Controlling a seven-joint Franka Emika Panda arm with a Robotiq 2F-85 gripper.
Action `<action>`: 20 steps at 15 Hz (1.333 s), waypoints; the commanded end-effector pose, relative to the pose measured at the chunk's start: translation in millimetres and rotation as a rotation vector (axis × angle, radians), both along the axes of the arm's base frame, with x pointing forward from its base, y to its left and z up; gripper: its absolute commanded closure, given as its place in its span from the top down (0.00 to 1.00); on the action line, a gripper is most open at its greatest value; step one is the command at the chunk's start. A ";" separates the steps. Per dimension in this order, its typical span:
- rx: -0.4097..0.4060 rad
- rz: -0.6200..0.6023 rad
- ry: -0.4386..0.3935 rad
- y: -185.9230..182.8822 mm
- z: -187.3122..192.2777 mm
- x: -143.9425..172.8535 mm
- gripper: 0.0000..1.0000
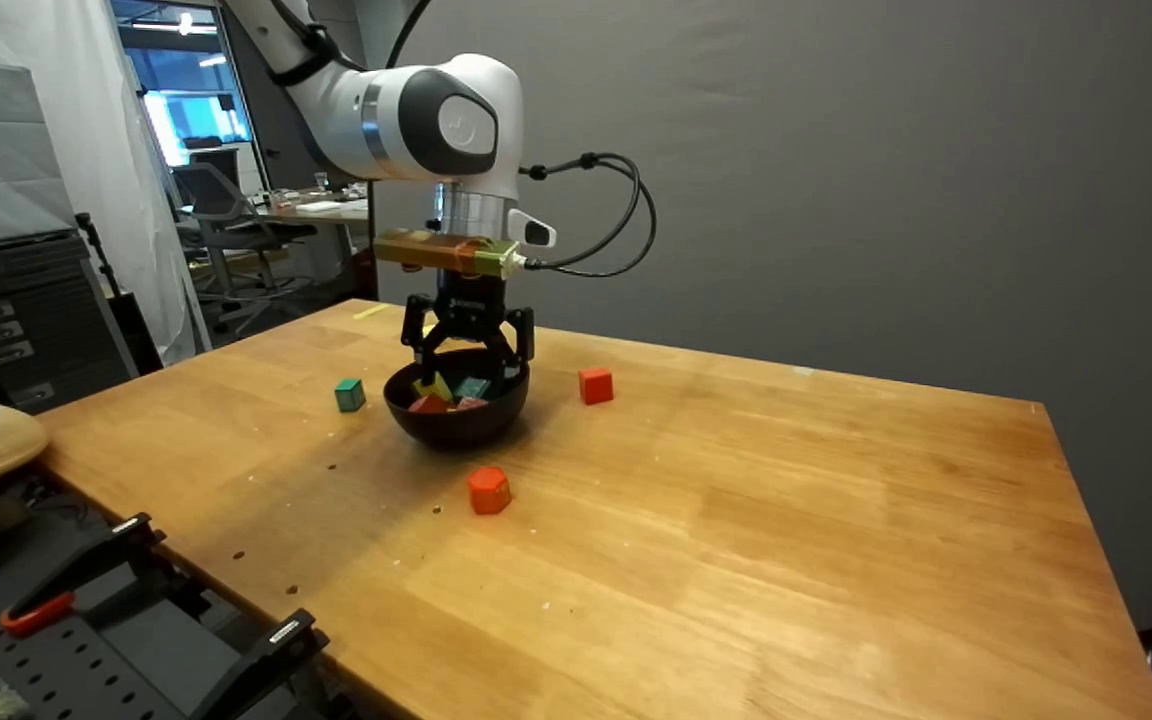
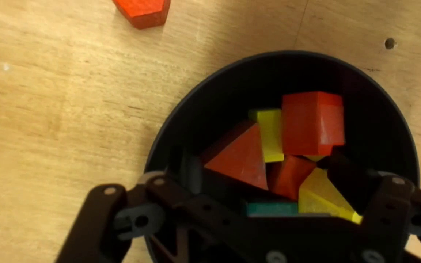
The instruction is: Remove the blocks from the bowl and put them on the table
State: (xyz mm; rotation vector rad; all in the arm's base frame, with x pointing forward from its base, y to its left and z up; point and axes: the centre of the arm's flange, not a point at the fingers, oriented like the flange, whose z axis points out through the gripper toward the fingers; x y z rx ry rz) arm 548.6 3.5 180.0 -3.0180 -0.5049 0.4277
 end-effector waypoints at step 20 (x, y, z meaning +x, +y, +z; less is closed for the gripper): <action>-0.113 -0.095 0.119 44.0 -36.8 5.3 0.53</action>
